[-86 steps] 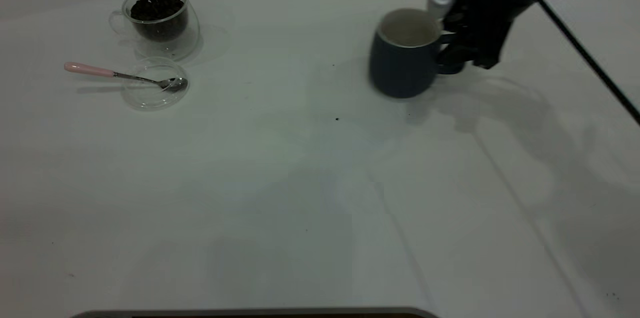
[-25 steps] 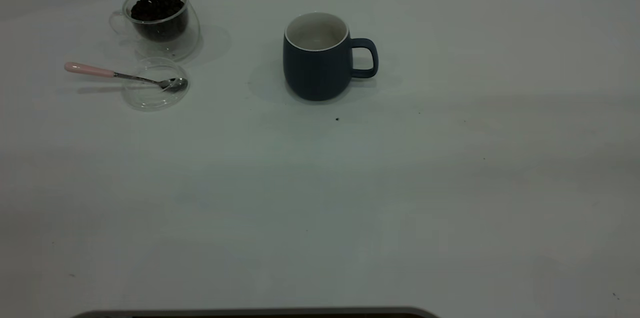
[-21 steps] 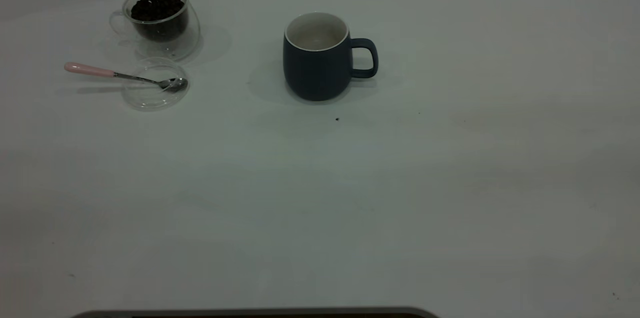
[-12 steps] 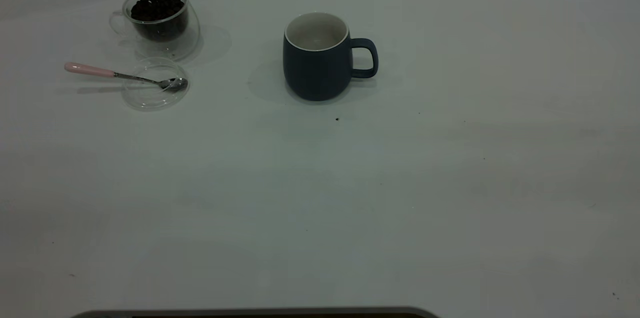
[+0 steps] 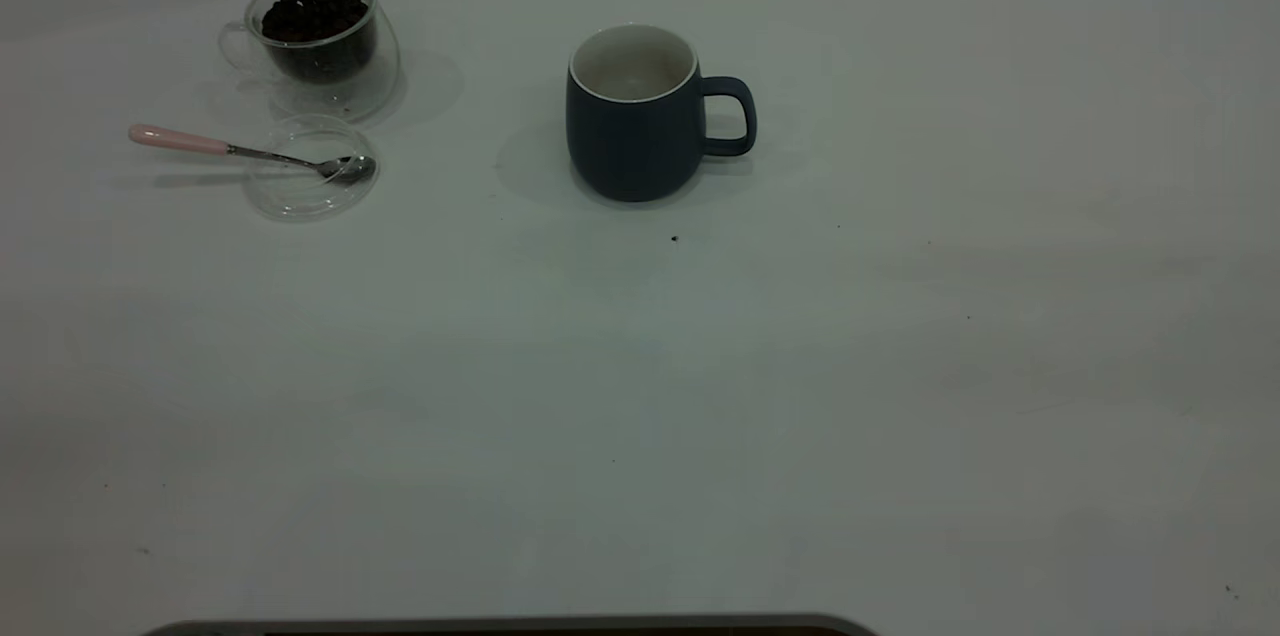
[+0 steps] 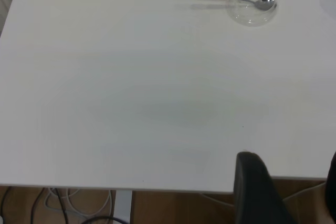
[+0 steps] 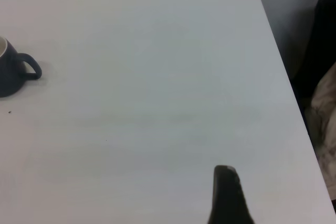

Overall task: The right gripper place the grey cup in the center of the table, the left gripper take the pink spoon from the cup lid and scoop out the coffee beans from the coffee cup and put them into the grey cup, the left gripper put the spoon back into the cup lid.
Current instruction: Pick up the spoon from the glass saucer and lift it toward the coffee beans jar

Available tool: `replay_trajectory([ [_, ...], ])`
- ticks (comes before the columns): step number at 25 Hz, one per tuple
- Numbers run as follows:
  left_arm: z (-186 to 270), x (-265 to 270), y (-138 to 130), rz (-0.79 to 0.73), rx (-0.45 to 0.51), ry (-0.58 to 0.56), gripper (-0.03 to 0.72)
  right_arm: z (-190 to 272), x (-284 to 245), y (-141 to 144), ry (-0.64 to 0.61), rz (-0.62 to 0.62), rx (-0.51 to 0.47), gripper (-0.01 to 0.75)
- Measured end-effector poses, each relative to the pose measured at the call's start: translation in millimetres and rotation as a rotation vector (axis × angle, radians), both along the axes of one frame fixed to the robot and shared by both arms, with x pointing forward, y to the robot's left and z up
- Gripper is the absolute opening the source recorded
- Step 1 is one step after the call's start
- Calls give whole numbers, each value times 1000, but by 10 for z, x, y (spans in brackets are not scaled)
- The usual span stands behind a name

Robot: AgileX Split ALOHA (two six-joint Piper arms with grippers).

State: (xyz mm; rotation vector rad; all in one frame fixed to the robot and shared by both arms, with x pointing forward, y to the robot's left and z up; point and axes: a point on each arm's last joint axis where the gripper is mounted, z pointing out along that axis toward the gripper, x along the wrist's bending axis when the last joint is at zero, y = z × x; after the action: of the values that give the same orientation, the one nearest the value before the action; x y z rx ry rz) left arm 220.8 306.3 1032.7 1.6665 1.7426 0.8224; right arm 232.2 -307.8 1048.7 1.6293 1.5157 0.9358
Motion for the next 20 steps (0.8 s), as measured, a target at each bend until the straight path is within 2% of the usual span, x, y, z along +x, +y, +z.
replay_trajectory([
  [14, 12, 9, 0, 0, 1, -16, 391, 0, 0, 0, 0, 1, -1, 534],
  [20, 17, 17, -21, -8, -27, -24, 390, 0, 0, 0, 0, 1, -1, 534],
])
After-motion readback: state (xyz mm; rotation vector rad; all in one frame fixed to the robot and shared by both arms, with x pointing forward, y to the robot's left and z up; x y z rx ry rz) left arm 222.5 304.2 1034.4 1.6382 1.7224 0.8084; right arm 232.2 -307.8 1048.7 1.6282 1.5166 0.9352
